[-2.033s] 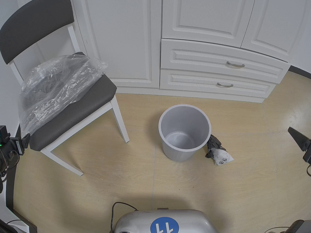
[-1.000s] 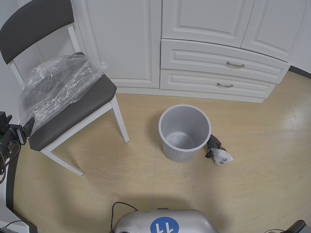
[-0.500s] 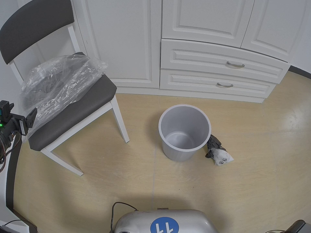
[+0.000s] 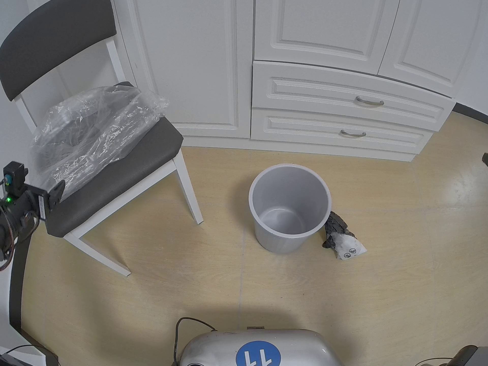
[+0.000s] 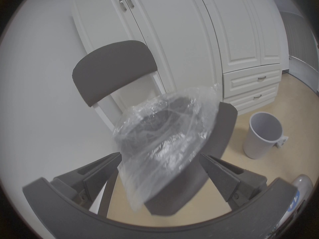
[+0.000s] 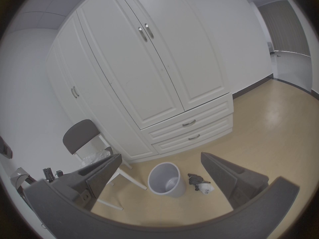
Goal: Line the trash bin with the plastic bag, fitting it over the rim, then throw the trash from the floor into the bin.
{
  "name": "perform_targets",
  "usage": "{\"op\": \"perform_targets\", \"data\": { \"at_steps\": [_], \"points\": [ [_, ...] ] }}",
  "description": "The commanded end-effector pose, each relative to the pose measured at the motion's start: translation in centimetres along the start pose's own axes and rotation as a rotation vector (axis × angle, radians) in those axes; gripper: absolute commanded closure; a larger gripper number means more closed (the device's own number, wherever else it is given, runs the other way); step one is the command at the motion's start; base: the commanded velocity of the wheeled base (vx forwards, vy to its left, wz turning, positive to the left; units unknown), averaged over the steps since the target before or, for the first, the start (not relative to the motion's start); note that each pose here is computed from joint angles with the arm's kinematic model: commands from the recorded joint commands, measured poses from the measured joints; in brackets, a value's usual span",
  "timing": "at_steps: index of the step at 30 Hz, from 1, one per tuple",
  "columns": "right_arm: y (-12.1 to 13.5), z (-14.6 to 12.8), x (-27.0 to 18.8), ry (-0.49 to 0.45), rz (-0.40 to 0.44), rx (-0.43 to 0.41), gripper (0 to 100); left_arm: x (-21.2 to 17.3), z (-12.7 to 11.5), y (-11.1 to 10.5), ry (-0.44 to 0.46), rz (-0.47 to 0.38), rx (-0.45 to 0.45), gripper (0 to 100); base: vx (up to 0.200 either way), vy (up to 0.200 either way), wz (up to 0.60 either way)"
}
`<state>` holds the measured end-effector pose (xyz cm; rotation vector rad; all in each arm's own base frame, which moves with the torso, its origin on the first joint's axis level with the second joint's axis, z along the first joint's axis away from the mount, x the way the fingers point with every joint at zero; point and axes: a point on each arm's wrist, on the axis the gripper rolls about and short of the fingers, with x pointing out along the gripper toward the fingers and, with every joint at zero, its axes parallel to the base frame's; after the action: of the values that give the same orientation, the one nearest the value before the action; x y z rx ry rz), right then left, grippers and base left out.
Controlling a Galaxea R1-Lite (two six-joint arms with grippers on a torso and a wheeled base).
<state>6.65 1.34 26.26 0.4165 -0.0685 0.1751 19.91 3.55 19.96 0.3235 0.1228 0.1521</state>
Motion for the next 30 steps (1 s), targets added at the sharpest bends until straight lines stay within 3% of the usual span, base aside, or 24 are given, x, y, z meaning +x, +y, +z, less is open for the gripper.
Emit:
{"op": "perform_targets", "data": {
  "at_steps": [1,8,9,16,19,24,30],
  "points": [
    [0.1,-1.5,0.4,0.091,0.066,0.003,0,-5.1,-1.7,-0.4,0.016,0.019,0.006,0,0.000,0.000,0.00],
    [-0.1,-3.2,0.8,0.168,0.066,-0.025,0,-10.9,-3.8,-0.9,0.109,0.022,-0.005,0,0.000,0.000,0.00],
    [-0.2,-3.4,0.9,0.175,0.060,-0.028,0,-11.3,-4.2,-0.8,0.160,0.028,-0.012,0,0.000,0.000,0.00],
    [-0.3,-3.5,0.9,0.175,0.049,-0.031,0,-9.0,-4.4,0.2,0.288,0.010,-0.044,0,0.000,0.000,0.00],
    [-0.2,-3.7,1.4,0.193,0.040,-0.033,0,-6.1,-5.6,2.8,0.390,0.034,-0.104,0,0.000,0.000,0.00],
    [-0.3,-4.2,2.3,0.231,0.025,-0.037,0,-3.3,-8.0,7.3,0.362,0.044,-0.117,0,0.000,0.000,0.00],
    [-0.2,-4.5,3.0,0.253,0.018,-0.037,0,-1.6,-9.1,8.2,0.320,0.013,-0.128,0,0.000,0.000,0.00]
  ]
}}
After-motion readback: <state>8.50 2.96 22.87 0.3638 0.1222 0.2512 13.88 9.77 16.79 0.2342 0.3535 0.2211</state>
